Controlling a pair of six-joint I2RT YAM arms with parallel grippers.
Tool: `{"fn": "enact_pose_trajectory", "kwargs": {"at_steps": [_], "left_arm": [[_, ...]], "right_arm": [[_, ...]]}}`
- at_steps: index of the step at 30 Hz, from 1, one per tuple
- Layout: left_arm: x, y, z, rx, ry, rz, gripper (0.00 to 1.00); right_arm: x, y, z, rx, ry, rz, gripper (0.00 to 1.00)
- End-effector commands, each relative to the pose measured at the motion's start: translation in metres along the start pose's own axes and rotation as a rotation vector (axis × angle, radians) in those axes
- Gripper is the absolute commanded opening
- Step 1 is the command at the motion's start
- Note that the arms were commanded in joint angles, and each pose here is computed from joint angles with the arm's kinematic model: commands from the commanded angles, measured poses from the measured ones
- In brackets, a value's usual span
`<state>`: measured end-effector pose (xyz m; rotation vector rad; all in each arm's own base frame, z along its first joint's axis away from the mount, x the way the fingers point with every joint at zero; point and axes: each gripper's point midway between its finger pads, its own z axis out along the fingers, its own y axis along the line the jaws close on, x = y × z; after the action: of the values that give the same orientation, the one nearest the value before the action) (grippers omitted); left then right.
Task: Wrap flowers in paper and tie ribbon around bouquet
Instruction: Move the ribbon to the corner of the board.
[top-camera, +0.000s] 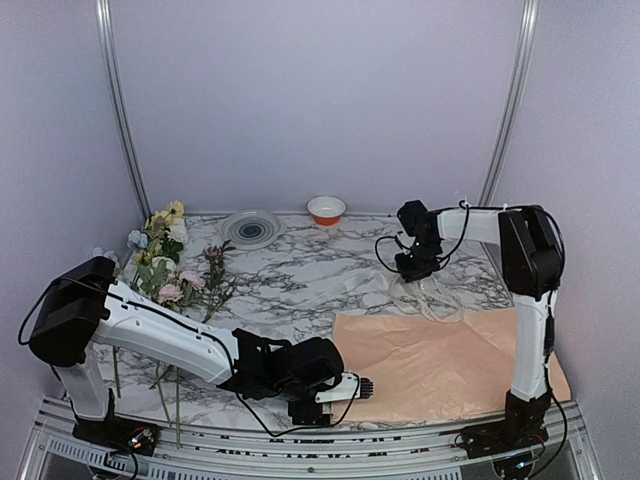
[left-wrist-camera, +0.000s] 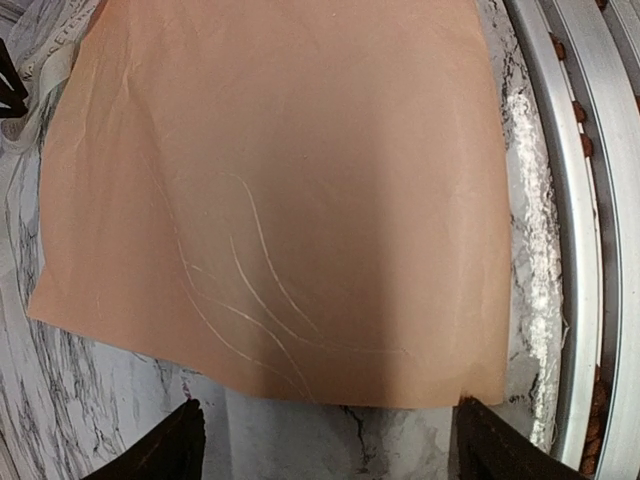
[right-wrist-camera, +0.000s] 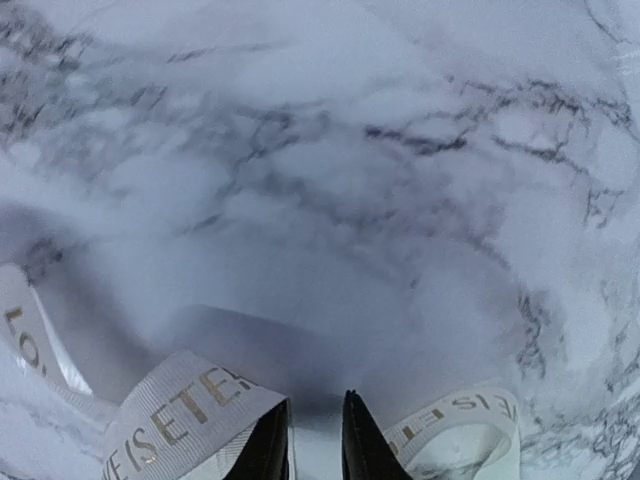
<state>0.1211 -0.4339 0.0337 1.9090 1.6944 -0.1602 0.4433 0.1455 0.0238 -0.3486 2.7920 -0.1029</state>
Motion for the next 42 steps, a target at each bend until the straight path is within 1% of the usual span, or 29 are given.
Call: {"fn": "enact_pose_trajectory", "kwargs": {"at_steps": [1, 3, 5, 8, 10, 12, 14, 15, 16, 17, 18, 19, 21, 25, 28, 31, 35, 37, 40, 42], "left_arm": [[0.001, 0.005, -0.001, -0.022, 0.008, 0.000, 0.88], [-0.001, 0.005, -0.004, -0.022, 0.001, 0.002, 0.88], [-0.002, 0.007, -0.006, -0.030, -0.003, 0.005, 0.88], [-0.006, 0.013, -0.014, -0.050, -0.018, 0.005, 0.88], [-0.012, 0.022, -0.024, -0.076, -0.038, -0.003, 0.89], [-0.017, 0.037, -0.037, -0.106, -0.064, -0.040, 0.89], [-0.021, 0.063, -0.049, -0.142, -0.085, -0.112, 0.90], [-0.022, 0.077, -0.055, -0.159, -0.092, -0.155, 0.90], [-0.020, 0.090, -0.061, -0.174, -0.090, -0.208, 0.90], [-0.018, 0.105, -0.066, -0.196, -0.091, -0.255, 0.90], [-0.016, 0.119, -0.072, -0.219, -0.091, -0.305, 0.90], [-0.013, 0.133, -0.077, -0.244, -0.092, -0.353, 0.91], [-0.006, 0.160, -0.090, -0.293, -0.101, -0.447, 0.92], [0.016, 0.205, -0.108, -0.381, -0.119, -0.616, 0.92], [0.032, 0.231, -0.120, -0.435, -0.132, -0.723, 0.93], [0.039, 0.245, -0.131, -0.466, -0.170, -0.782, 0.92], [0.041, 0.247, -0.134, -0.476, -0.176, -0.778, 0.93], [0.039, 0.246, -0.134, -0.464, -0.183, -0.775, 0.93], [0.039, 0.244, -0.134, -0.459, -0.183, -0.768, 0.93], [0.041, 0.246, -0.134, -0.472, -0.176, -0.764, 0.93]], "right_arm": [[-0.050, -0.044, 0.019, -0.030, -0.034, 0.059, 0.19], [-0.085, -0.076, 0.024, -0.013, -0.089, 0.145, 0.19], [-0.111, -0.093, 0.027, -0.007, -0.117, 0.198, 0.19], [-0.146, -0.096, -0.008, 0.012, -0.207, 0.193, 0.19], [-0.153, -0.092, -0.035, 0.054, -0.260, 0.168, 0.21], [-0.142, -0.085, -0.058, 0.089, -0.284, 0.141, 0.24], [-0.131, -0.071, -0.084, 0.099, -0.320, 0.115, 0.31], [-0.125, -0.065, -0.099, 0.102, -0.341, 0.106, 0.40], [-0.116, -0.058, -0.111, 0.110, -0.355, 0.099, 0.51], [-0.105, -0.052, -0.117, 0.114, -0.356, 0.093, 0.71], [-0.094, -0.042, -0.123, 0.108, -0.356, 0.082, 0.95], [-0.082, -0.031, -0.127, 0.096, -0.349, 0.070, 0.99], [-0.058, 0.009, -0.126, 0.024, -0.316, 0.006, 1.00], [-0.003, 0.117, -0.110, -0.257, -0.211, -0.202, 1.00], [0.023, 0.163, -0.094, -0.300, -0.134, -0.307, 1.00], [0.035, 0.190, -0.079, -0.323, -0.083, -0.372, 0.97], [0.035, 0.214, -0.079, -0.377, -0.087, -0.408, 0.91], [0.035, 0.220, -0.075, -0.388, -0.087, -0.403, 0.89], [0.040, 0.221, -0.063, -0.366, -0.055, -0.397, 0.85], [0.043, 0.219, -0.055, -0.338, -0.037, -0.395, 0.78]]}}
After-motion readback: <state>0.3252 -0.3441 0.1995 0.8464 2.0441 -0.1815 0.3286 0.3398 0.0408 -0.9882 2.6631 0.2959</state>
